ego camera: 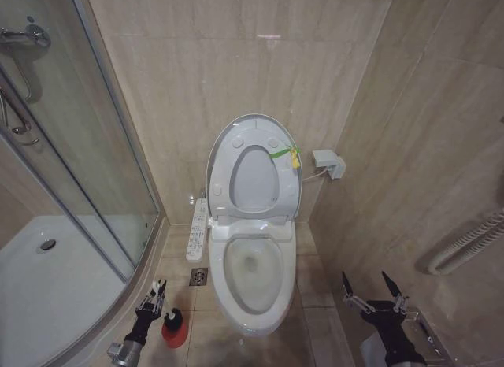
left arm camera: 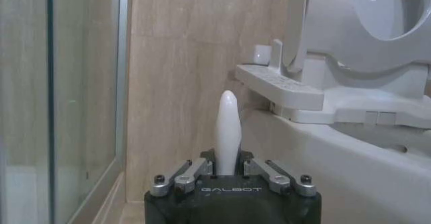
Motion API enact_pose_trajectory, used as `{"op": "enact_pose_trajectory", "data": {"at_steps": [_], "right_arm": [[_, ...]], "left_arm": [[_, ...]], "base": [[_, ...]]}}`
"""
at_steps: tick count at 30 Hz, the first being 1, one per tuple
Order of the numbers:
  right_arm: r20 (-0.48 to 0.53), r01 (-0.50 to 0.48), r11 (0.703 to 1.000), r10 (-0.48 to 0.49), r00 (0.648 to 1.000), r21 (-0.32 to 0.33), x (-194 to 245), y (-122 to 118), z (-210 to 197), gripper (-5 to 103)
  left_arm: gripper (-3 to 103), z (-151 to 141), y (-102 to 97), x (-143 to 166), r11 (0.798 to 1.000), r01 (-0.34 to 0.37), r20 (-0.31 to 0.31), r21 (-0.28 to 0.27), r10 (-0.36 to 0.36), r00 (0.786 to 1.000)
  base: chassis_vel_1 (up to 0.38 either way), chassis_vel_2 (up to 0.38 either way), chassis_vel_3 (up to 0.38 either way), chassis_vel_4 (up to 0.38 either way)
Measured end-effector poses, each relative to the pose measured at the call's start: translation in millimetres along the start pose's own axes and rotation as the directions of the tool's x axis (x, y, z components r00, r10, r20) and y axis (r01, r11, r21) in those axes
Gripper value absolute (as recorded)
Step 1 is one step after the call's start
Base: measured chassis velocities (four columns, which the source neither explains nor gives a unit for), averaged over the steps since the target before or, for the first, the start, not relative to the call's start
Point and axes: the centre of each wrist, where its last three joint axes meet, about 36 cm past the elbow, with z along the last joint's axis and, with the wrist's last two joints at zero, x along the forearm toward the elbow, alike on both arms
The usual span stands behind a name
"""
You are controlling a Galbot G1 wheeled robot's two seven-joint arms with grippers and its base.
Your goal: Open the toilet lid, clean the toilet bowl with a toilet brush, close the toilet lid, and flush.
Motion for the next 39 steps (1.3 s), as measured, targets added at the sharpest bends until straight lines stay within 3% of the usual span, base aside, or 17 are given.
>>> {"op": "enact_pose_trajectory", "data": {"at_steps": [39], "right_arm": [[0.000, 0.000, 1.000, 0.000, 1.000, 0.000, 0.0, 0.0, 0.0, 100]], "left_arm": [[20, 7.2, 7.7, 15.8, 1.000, 0.007, -0.044, -0.013, -0.007, 0.999]], "base": [[0.000, 0.000, 0.000, 0.000]]}}
